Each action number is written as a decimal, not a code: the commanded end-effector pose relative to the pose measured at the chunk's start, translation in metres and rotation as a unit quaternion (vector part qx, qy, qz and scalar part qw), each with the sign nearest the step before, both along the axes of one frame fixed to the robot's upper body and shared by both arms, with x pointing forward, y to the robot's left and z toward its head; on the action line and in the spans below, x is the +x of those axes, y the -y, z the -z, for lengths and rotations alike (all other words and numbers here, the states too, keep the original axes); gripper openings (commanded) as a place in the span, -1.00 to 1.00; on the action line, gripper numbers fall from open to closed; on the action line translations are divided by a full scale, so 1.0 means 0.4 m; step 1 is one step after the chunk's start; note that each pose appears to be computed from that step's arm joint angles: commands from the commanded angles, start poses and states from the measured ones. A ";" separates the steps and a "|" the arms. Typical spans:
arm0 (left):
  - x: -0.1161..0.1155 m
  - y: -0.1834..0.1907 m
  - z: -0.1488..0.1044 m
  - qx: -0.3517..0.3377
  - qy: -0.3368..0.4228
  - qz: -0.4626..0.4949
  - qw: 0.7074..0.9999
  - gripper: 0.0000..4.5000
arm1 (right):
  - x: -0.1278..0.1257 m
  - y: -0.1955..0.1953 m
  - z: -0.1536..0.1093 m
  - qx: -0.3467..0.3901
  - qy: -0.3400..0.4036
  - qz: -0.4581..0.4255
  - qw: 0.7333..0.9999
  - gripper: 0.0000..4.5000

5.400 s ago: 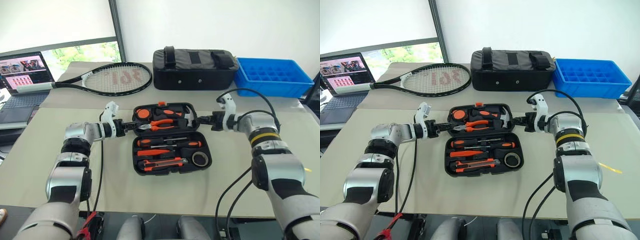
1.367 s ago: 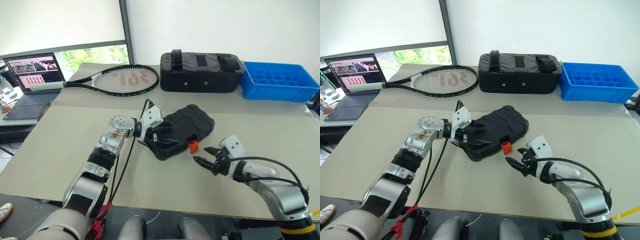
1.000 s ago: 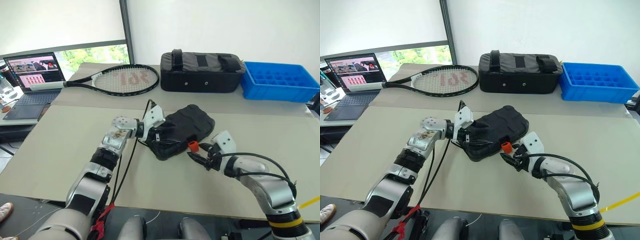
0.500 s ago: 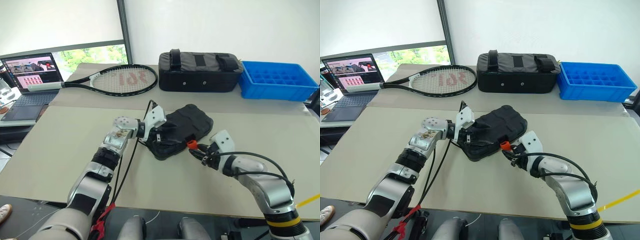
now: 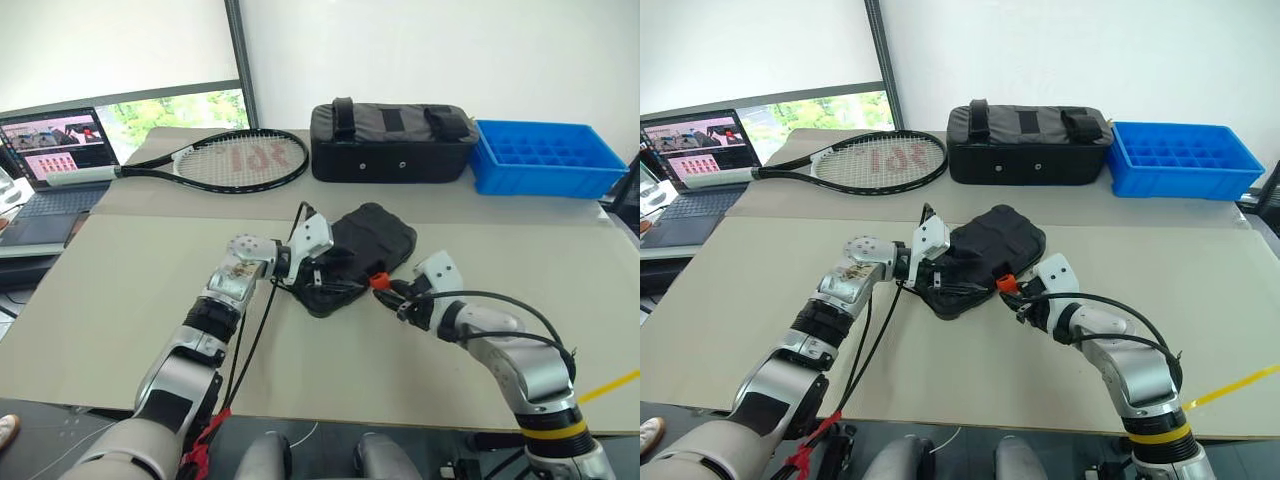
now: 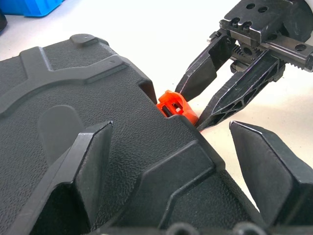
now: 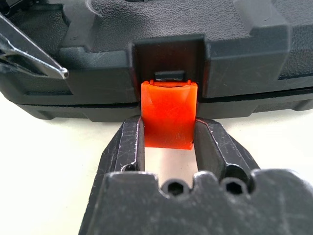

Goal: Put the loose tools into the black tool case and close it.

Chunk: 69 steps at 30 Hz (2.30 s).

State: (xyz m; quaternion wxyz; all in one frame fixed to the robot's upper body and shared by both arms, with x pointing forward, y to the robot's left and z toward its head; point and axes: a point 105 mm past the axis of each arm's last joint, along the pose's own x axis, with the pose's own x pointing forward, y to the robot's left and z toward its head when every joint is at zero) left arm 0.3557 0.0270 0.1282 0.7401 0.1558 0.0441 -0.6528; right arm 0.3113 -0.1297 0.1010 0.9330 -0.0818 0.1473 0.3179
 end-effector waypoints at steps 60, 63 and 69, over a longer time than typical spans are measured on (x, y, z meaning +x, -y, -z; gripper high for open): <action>-0.025 -0.022 0.083 0.028 -0.030 -0.003 0.999 0.81 | 0.003 0.040 -0.073 0.014 0.109 -0.030 0.993 0.47; -0.025 -0.018 0.084 0.027 -0.030 -0.001 0.999 0.81 | 0.003 0.026 -0.060 0.008 0.103 -0.035 0.994 0.02; -0.023 -0.018 0.084 0.027 -0.029 -0.002 0.999 0.81 | 0.016 0.020 -0.047 -0.007 0.096 -0.040 0.995 -0.29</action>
